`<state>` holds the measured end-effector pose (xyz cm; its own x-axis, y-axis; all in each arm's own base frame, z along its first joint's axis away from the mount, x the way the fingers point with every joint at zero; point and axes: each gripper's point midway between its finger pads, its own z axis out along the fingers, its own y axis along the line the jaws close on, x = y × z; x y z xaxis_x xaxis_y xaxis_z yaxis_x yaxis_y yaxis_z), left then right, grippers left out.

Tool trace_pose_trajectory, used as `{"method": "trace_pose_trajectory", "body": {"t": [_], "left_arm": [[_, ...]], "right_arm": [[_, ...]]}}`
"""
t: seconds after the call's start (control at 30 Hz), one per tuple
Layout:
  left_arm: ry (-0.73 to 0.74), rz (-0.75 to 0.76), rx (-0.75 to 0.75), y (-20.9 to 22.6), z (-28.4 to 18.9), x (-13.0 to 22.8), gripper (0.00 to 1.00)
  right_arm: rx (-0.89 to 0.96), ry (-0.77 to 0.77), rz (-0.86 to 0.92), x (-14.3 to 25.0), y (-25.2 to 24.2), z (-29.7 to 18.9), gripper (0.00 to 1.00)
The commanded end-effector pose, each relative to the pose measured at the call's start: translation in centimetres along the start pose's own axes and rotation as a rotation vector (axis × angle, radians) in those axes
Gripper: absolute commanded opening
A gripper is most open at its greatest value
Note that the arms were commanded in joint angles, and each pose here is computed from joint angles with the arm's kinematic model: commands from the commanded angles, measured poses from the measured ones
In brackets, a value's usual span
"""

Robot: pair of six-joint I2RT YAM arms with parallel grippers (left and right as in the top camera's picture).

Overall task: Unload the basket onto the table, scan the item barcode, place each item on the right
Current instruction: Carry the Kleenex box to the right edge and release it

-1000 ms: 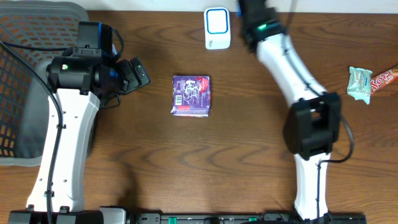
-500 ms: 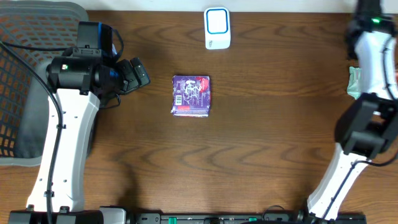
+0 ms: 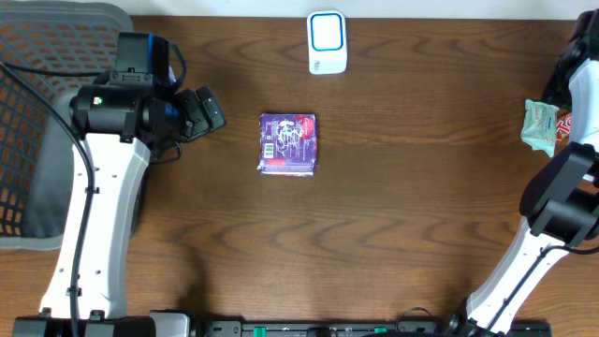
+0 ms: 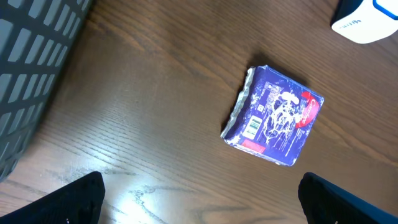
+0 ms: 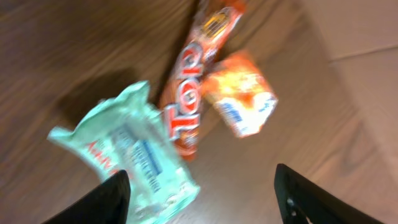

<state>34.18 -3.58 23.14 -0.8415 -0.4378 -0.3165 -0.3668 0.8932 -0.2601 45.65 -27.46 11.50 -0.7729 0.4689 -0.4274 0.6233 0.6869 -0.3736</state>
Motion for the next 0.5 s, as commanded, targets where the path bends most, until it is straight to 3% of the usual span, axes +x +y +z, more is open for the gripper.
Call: {"method": "trace_pose_trajectory", "body": {"t": [0.0,0.23,0.37,0.47], "left_arm": [[0.000,-0.012,-0.008,0.2,0.1,-0.1,0.99],[0.000,-0.012,-0.008,0.2,0.1,-0.1,0.99],[0.000,-0.012,-0.008,0.2,0.1,-0.1,0.99],[0.000,-0.012,-0.008,0.2,0.1,-0.1,0.99]], "right_arm": [[-0.187,0.052,-0.004,1.4,3.7,0.2,0.75],[-0.685,0.153,-0.064,4.0,13.3,-4.3,0.76],[-1.208,0.238,-0.175,6.7,20.4,-13.1,0.68],[-1.482,0.280,-0.267,9.0,24.1,-19.6,0.66]]}}
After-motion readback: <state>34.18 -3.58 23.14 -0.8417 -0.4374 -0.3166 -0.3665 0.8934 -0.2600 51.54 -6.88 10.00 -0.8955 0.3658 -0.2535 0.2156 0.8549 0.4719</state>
